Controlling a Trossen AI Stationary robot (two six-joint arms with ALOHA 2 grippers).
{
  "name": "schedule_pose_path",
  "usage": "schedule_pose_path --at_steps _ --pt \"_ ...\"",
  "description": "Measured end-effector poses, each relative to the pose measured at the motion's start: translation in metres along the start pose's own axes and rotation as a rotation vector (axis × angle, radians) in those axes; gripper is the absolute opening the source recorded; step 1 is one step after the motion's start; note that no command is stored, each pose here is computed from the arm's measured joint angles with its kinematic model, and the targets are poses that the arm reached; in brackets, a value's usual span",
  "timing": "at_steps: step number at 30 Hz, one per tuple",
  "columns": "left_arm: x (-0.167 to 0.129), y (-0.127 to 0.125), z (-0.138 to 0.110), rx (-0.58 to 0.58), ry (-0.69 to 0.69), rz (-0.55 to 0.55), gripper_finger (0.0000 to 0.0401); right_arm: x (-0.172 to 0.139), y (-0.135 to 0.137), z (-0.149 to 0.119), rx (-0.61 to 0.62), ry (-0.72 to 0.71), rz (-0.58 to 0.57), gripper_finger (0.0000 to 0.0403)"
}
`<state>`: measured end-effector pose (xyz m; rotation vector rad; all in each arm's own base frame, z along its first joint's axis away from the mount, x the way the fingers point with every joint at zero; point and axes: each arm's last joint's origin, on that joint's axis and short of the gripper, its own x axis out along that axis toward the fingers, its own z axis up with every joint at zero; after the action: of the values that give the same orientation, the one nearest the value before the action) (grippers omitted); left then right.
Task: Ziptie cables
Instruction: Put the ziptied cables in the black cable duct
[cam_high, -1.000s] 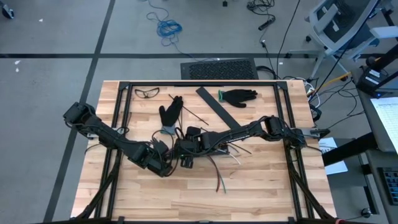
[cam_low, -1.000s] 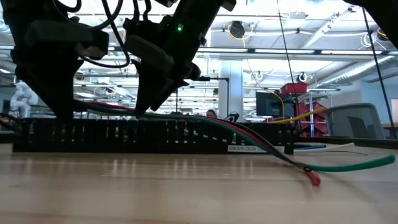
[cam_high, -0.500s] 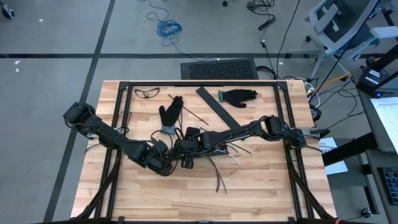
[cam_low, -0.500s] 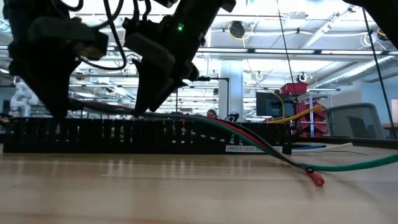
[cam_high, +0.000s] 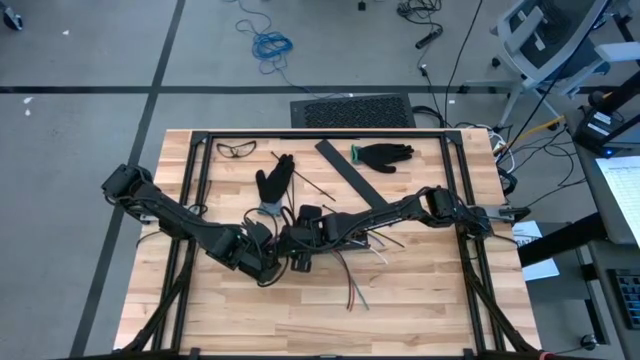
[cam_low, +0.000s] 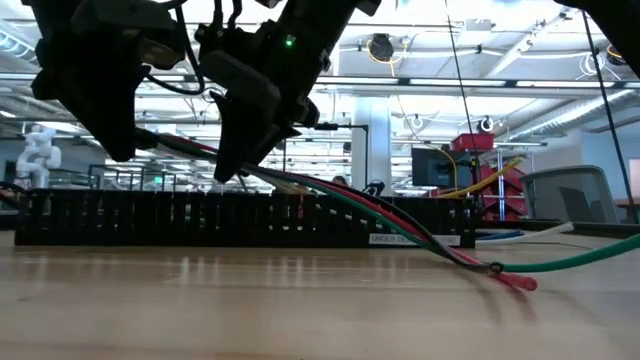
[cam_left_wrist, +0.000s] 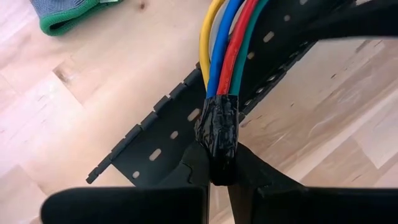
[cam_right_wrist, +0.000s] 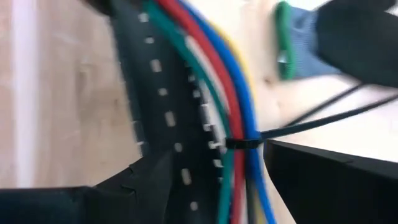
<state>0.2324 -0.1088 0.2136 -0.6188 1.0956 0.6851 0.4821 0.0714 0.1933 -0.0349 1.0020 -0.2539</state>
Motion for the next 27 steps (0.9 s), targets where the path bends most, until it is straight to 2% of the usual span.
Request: schedule_pose_path --at_steps 6,14,21,27 --pt "-0.001 -0.001 -0.001 0.004 -0.001 -0.011 0.0028 0.0 -0.004 -0.002 0.054 0.0 -0.112 0.0225" --pt "-0.011 -0.008 0.005 -0.007 -0.049 -0.036 0.0028 0.0 -0.005 -0.002 0.053 0.0 -0.131 0.01" --pt "-0.017 -0.012 0.009 -0.016 -0.09 -0.051 0.0028 0.0 -0.007 -0.006 0.035 0.036 -0.144 0.0026" --pt "-0.019 -0.014 0.005 -0.005 -0.098 -0.064 0.0027 -0.003 -0.005 -0.011 0.008 0.082 -0.15 0.0013"
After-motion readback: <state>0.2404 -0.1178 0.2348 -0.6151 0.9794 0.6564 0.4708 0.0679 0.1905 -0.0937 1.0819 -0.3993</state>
